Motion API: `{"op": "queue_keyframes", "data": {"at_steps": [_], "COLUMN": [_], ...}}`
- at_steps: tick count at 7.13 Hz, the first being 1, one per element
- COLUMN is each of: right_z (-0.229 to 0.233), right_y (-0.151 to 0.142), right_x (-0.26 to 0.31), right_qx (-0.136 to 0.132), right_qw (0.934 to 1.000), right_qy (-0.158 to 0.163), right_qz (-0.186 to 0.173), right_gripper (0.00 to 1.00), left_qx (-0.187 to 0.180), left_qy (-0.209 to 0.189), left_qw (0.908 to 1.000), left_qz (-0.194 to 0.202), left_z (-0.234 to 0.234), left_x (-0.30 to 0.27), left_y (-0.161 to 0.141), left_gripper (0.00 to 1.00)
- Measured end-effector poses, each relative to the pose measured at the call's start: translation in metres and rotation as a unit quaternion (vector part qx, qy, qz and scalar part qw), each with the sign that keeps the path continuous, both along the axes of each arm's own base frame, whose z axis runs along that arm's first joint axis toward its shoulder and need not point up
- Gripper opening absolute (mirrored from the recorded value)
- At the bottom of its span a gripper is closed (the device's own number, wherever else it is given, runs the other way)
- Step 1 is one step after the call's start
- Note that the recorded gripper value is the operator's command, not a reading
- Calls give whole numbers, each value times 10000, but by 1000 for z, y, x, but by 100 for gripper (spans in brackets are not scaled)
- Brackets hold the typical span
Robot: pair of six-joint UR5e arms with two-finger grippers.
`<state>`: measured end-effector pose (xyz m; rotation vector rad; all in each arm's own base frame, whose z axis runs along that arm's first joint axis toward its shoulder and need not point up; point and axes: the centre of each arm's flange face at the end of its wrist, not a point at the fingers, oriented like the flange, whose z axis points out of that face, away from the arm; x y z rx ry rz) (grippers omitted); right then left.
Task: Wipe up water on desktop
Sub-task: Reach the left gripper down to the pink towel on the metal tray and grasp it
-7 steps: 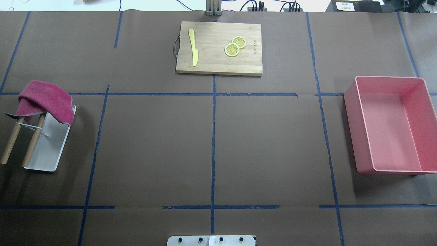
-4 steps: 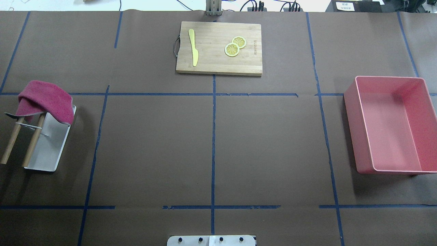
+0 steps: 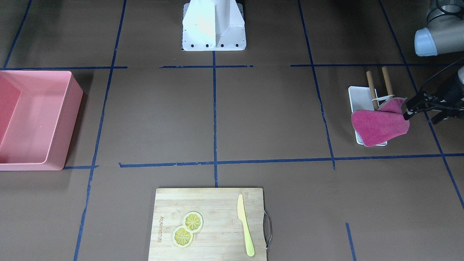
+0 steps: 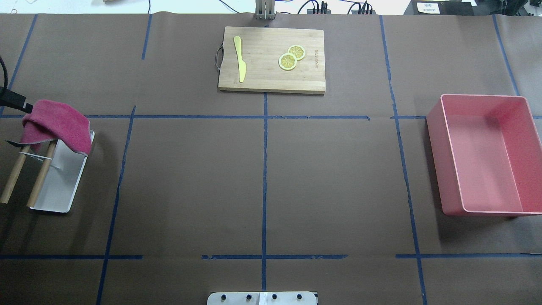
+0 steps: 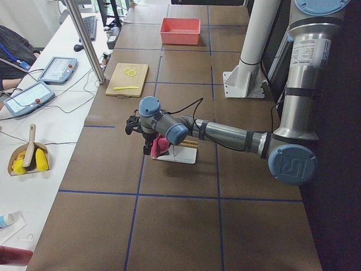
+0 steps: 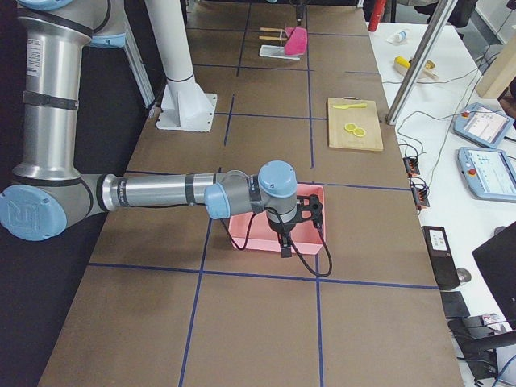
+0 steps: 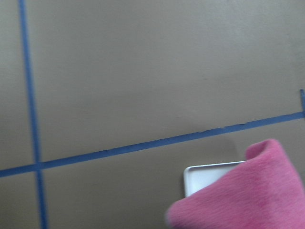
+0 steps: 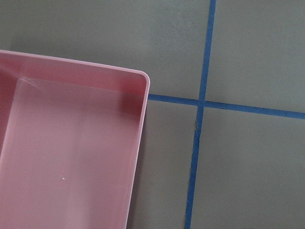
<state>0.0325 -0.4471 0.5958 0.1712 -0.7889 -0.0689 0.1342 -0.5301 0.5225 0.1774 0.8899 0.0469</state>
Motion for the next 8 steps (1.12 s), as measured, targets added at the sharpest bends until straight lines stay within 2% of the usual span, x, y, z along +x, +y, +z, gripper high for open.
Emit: {"op": "queue_keyframes", "data": {"at_steps": [2,4,5,7,8], "right_z": [2,4,6,9,9], "right_y": [2,3,4,5,6], "right_x": [0,0,0,0,0], "right_qx": [-20,-40,-60,-82,-86], "right_qw": [10000,10000,10000,10000,10000], "right_qy": [3,7,7,8,10], "right_qz": [-7,-9,-14,-13,-13], "right_gripper": [100,100,100,100,100], "left_qx": [-155,-189,-200,-217,-216], "left_qy": [75,89,97,104,102], "left_qw": [9998,9998,9998,9997,9997], "left_qz": [-69,-36,-21,-13,-14], "left_z": [-12,-13,-13,-13,-13], "left_x": [18,25,26,27,26], "left_y": [-3,-2,-1,-1,0], "left_gripper": [86,59,50,12,5]}}
